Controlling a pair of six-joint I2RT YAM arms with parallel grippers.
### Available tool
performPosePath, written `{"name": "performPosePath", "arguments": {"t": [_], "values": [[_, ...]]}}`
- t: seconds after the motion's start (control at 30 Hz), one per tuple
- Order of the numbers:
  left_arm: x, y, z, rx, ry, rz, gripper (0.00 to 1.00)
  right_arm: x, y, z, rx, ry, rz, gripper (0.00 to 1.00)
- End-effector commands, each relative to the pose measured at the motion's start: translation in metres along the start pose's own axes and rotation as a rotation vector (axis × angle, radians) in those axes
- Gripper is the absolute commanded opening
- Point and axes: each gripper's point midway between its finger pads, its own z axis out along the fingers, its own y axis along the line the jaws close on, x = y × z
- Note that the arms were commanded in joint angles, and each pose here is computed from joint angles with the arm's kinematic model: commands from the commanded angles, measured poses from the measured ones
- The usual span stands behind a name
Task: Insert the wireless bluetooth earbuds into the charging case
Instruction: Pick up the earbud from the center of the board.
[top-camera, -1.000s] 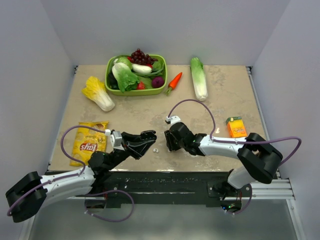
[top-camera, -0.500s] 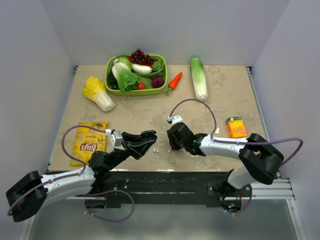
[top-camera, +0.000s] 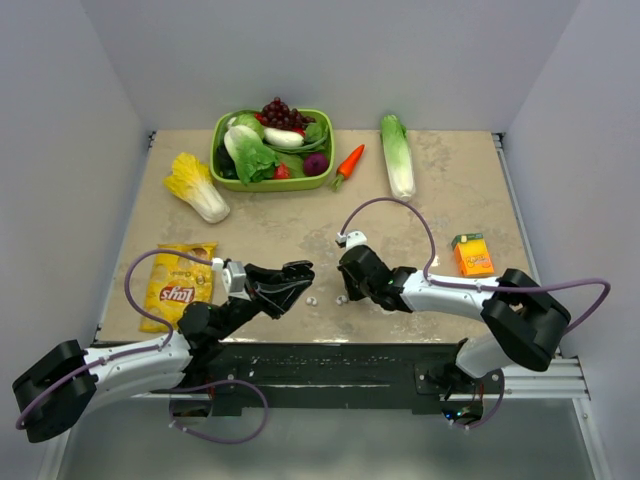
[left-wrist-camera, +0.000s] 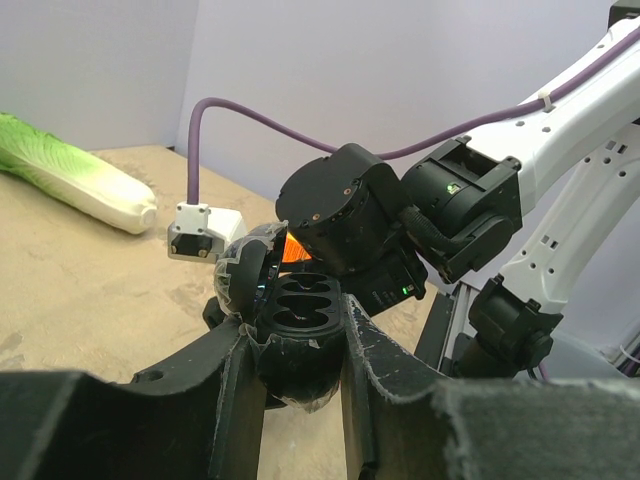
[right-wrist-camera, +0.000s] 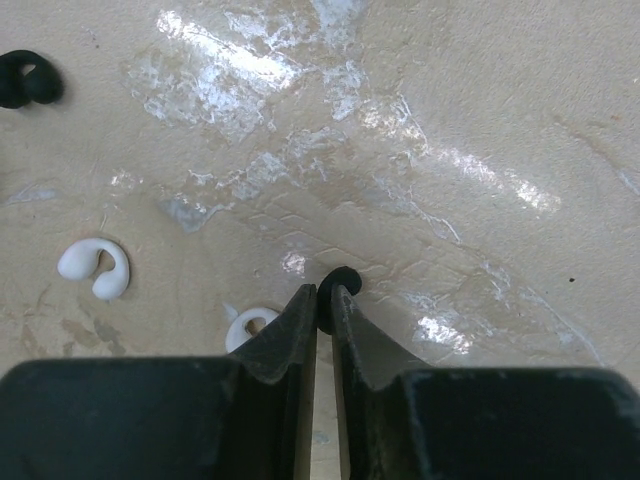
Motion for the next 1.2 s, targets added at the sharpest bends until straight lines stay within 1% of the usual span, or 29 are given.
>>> {"name": "performPosePath", "arguments": {"t": [0.0,0.07,0.1,0.37,0.43,0.5,0.53,0.6,0.77,0.8,0.87,1.17], "values": [[0.037,0.008,-0.038,-0.009,0.066,-0.014,0.00,-0.008,-0.006,-0.003,0.030,-0.026,0.009,0.12],[0.038,0.008,-0.039,-0.009,0.070,-0.014,0.00,-0.009,-0.006,-0.003,0.033,-0.027,0.010,0.15],[0.038,0.008,-0.039,-0.010,0.068,-0.014,0.00,-0.009,-0.006,-0.003,0.033,-0.027,0.010,0.20],[0.038,0.008,-0.040,-0.008,0.067,-0.016,0.00,-0.006,-0.007,0.000,0.043,-0.014,0.007,0.23],[0.037,0.008,-0.040,-0.007,0.066,-0.016,0.00,-0.005,-0.007,0.000,0.044,-0.013,0.007,0.25],[0.037,0.008,-0.040,-0.009,0.065,-0.015,0.00,-0.006,-0.006,0.000,0.041,-0.014,0.006,0.31],[0.037,0.008,-0.040,-0.009,0.065,-0.015,0.00,-0.005,-0.007,0.000,0.044,-0.010,0.006,0.31],[0.038,0.008,-0.040,-0.009,0.066,-0.016,0.00,-0.005,-0.007,0.000,0.044,-0.010,0.007,0.31],[0.038,0.008,-0.041,-0.008,0.067,-0.016,0.00,-0.005,-0.009,0.000,0.054,-0.010,0.009,0.25],[0.038,0.008,-0.041,-0.007,0.068,-0.016,0.00,-0.005,-0.009,0.000,0.057,-0.011,0.012,0.21],[0.038,0.007,-0.041,-0.005,0.068,-0.016,0.00,-0.005,-0.010,-0.001,0.061,-0.014,0.017,0.18],[0.037,0.007,-0.038,-0.002,0.068,-0.014,0.00,-0.005,-0.016,-0.006,0.093,-0.007,0.017,0.17]]}}
